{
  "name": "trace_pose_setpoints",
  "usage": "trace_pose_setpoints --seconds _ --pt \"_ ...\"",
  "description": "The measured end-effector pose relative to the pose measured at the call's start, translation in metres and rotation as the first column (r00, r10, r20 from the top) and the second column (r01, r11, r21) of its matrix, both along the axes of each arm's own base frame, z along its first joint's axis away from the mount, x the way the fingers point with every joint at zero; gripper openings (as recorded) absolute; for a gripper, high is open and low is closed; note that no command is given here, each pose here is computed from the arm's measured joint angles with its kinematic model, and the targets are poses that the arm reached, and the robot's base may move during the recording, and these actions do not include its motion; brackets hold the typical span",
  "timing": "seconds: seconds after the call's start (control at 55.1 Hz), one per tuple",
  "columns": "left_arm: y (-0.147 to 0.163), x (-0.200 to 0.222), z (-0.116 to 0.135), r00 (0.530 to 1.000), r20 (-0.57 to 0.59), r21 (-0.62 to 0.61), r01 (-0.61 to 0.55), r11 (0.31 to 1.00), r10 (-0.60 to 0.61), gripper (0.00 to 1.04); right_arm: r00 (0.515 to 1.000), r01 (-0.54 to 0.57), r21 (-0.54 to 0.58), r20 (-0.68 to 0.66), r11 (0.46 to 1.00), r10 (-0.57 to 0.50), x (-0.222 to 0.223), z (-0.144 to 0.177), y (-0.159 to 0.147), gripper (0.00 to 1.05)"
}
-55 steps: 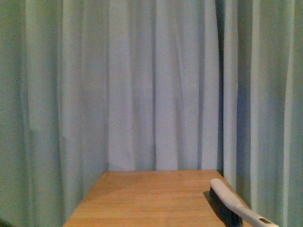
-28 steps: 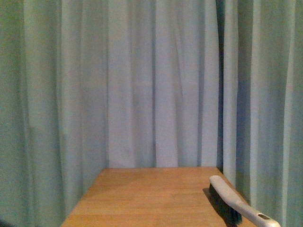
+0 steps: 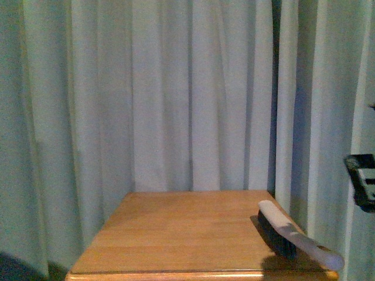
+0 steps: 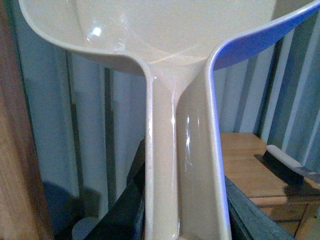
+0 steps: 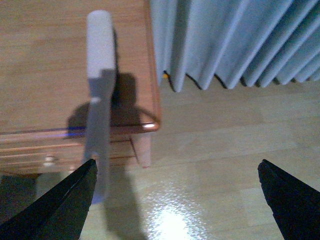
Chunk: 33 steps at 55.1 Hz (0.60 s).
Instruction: Clean up trash
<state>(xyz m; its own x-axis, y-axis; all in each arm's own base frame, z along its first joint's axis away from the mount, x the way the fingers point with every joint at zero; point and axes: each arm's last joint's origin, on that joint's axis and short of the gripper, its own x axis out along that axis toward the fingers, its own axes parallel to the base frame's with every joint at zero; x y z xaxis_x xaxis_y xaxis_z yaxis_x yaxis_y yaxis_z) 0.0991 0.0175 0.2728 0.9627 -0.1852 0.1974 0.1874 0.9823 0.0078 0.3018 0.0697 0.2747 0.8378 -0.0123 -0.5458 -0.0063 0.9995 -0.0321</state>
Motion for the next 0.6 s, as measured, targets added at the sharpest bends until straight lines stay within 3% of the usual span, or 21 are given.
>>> trace_pose_setpoints --seconds 0.181,0.599 --pt "0.0 0.0 0.0 1.0 0.0 0.0 0.0 1.0 0.0 0.27 0.995 -0.04 0.026 -0.094 0.999 0.042 0.034 -0.01 0.028 0.97" --pt "0.0 0.0 0.0 1.0 0.0 0.0 0.0 1.0 0.0 0.27 0.974 0.026 0.099 -0.227 0.995 -0.003 0.077 -0.05 0.045 0.97"
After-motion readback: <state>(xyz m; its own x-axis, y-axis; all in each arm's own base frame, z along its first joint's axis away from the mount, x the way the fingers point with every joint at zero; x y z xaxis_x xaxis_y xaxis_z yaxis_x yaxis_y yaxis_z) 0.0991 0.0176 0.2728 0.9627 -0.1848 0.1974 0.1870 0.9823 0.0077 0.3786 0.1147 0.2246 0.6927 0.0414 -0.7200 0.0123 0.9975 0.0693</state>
